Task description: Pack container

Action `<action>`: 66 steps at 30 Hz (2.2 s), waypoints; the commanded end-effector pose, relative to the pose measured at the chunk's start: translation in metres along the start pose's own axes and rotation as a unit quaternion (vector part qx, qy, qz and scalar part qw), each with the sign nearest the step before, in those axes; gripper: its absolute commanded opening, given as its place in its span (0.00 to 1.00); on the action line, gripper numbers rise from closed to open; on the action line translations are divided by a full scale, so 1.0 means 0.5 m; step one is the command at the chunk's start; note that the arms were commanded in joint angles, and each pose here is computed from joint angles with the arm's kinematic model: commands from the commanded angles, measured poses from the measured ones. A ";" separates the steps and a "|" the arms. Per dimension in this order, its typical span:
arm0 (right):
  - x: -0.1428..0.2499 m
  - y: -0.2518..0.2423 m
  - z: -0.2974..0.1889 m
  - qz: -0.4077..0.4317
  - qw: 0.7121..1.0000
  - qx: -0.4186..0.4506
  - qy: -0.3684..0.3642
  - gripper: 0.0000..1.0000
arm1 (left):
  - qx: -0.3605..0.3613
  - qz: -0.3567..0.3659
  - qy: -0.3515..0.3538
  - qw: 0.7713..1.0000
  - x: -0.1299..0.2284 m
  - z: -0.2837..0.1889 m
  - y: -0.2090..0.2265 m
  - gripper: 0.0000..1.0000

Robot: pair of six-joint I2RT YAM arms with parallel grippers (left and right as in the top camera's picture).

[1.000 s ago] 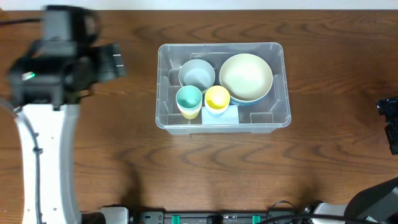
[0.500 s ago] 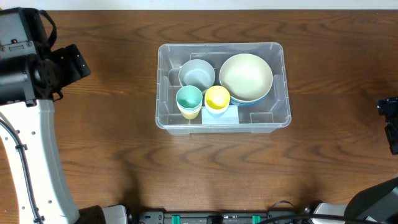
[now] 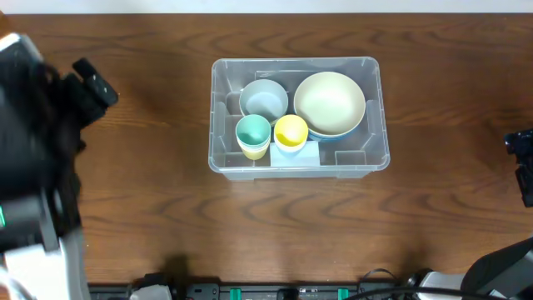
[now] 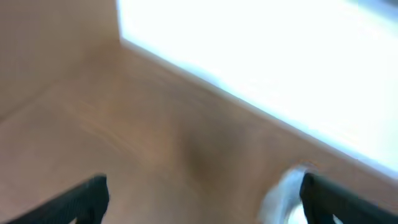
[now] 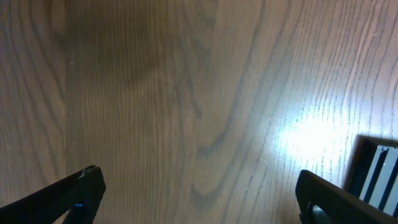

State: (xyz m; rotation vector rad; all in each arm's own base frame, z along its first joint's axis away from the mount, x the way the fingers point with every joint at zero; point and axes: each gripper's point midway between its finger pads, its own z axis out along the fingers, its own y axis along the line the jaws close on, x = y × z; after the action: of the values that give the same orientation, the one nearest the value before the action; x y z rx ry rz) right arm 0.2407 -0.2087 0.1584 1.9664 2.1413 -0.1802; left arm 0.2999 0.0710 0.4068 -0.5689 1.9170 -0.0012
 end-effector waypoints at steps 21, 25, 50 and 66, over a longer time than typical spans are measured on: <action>-0.003 -0.005 -0.001 0.012 1.000 0.002 -0.002 0.99 | 0.234 0.021 -0.176 0.956 0.452 0.034 0.000 0.98; -0.003 -0.005 -0.001 0.012 1.000 0.002 -0.002 0.99 | 0.226 0.027 -0.159 0.961 0.492 0.056 0.012 0.98; 0.298 0.165 -0.346 -0.286 0.903 -0.261 -0.188 0.99 | 0.226 0.027 -0.159 0.961 0.492 0.056 0.012 0.98; 0.276 0.144 -0.616 -0.270 0.634 -0.606 -0.397 0.99 | 0.226 0.027 -0.159 0.961 0.492 0.056 0.012 0.98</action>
State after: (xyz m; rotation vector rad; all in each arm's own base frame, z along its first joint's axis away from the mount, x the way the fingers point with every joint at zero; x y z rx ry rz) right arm 0.2717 -0.0066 0.4592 0.4920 1.3068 0.3271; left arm 0.2486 -0.0088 0.1776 -0.2193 1.5544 -0.2901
